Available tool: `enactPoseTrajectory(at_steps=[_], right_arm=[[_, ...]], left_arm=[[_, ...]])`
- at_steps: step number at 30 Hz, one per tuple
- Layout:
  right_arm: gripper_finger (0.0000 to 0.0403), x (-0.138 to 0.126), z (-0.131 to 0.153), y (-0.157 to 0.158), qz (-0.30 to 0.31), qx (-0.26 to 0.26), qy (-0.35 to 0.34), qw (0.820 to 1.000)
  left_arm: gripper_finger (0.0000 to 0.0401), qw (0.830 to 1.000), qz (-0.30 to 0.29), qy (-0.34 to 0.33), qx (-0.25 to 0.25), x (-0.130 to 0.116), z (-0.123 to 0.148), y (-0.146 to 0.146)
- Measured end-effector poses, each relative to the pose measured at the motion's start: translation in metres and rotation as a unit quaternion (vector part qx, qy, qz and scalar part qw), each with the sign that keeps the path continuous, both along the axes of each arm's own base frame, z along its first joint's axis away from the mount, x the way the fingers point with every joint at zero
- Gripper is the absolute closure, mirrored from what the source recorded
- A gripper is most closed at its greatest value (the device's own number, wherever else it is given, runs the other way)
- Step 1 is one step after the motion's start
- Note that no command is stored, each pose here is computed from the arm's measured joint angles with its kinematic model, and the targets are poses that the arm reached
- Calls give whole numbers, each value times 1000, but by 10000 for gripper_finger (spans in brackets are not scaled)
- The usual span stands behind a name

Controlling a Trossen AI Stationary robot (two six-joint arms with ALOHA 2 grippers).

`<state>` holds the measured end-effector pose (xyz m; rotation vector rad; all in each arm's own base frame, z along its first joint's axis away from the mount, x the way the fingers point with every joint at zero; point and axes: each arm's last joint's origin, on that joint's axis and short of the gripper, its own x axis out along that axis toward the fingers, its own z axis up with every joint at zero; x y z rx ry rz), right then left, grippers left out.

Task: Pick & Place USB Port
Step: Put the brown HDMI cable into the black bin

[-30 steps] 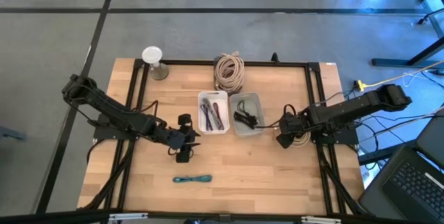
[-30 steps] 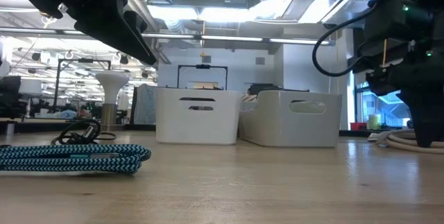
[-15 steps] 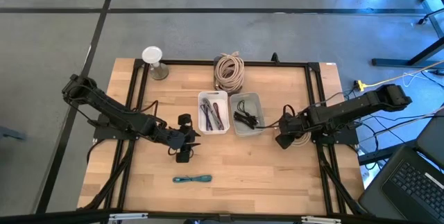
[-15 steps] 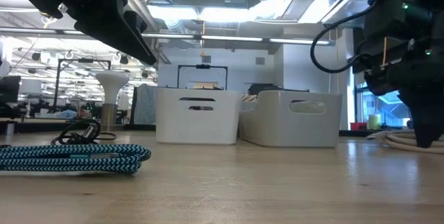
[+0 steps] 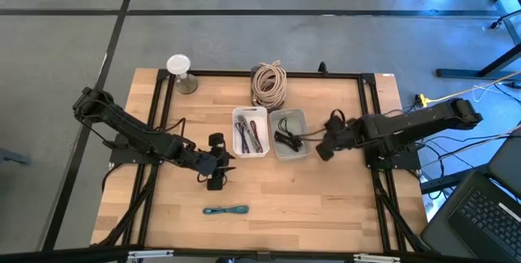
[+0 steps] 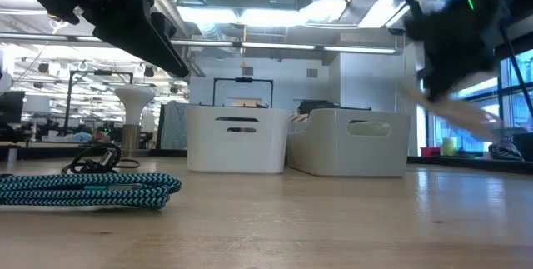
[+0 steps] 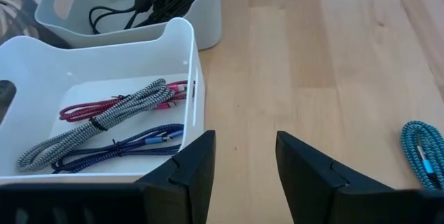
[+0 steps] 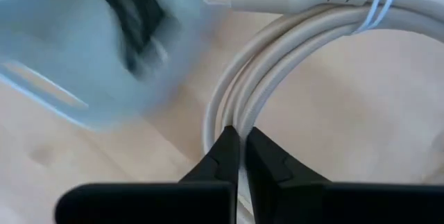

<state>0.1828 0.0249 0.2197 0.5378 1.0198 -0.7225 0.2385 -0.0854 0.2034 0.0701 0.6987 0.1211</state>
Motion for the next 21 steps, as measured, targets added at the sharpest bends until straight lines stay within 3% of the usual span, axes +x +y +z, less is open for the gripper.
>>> enactPoseTrajectory(at_steps=[6, 11, 21], right_arm=[[395, 25, 79, -7, 28, -74, -122, 989], [395, 56, 117, -22, 68, -103, -204, 971], [395, 141, 114, -96, 121, -90, -112, 982]], left_arm=[[258, 1000, 8, -3, 7, 0, 0, 1], [258, 999, 29, -22, 21, 2, 2, 2], [258, 999, 23, -30, 31, 3, 4, 1]])
